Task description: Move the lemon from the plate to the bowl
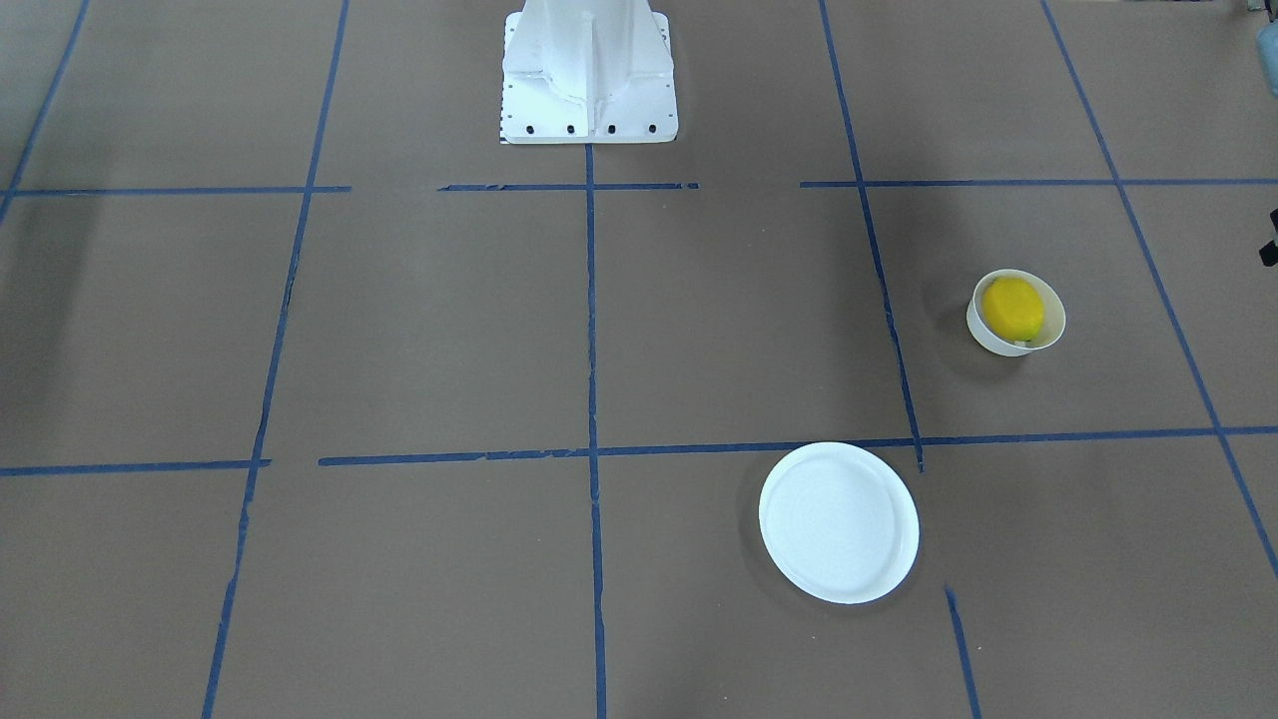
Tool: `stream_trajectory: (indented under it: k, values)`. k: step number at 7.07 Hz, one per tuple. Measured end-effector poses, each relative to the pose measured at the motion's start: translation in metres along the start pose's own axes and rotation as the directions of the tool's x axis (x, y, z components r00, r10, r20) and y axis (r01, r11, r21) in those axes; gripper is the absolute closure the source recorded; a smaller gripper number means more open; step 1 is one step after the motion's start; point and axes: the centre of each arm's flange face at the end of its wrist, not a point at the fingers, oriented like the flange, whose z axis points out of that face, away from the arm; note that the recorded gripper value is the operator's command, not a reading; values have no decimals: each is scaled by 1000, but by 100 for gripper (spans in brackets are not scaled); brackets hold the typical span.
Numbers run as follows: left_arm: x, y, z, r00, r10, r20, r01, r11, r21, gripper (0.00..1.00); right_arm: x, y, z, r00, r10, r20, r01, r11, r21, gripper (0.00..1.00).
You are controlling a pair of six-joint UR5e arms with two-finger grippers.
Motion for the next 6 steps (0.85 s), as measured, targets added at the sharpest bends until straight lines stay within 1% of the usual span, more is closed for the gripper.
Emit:
stream_trajectory:
  k: [2, 3, 6]
  values:
    - [-23, 17, 6, 997, -81, 6, 81, 995, -49, 0, 0, 0, 0, 1000, 0, 0, 0, 1000, 0, 0]
    - [-29, 26, 11, 995, -103, 8, 103, 992, -68, 0, 0, 0, 0, 1000, 0, 0, 0, 1000, 0, 0]
    - [-34, 34, 14, 993, -117, 10, 117, 990, -81, 0, 0, 0, 0, 1000, 0, 0, 0, 1000, 0, 0]
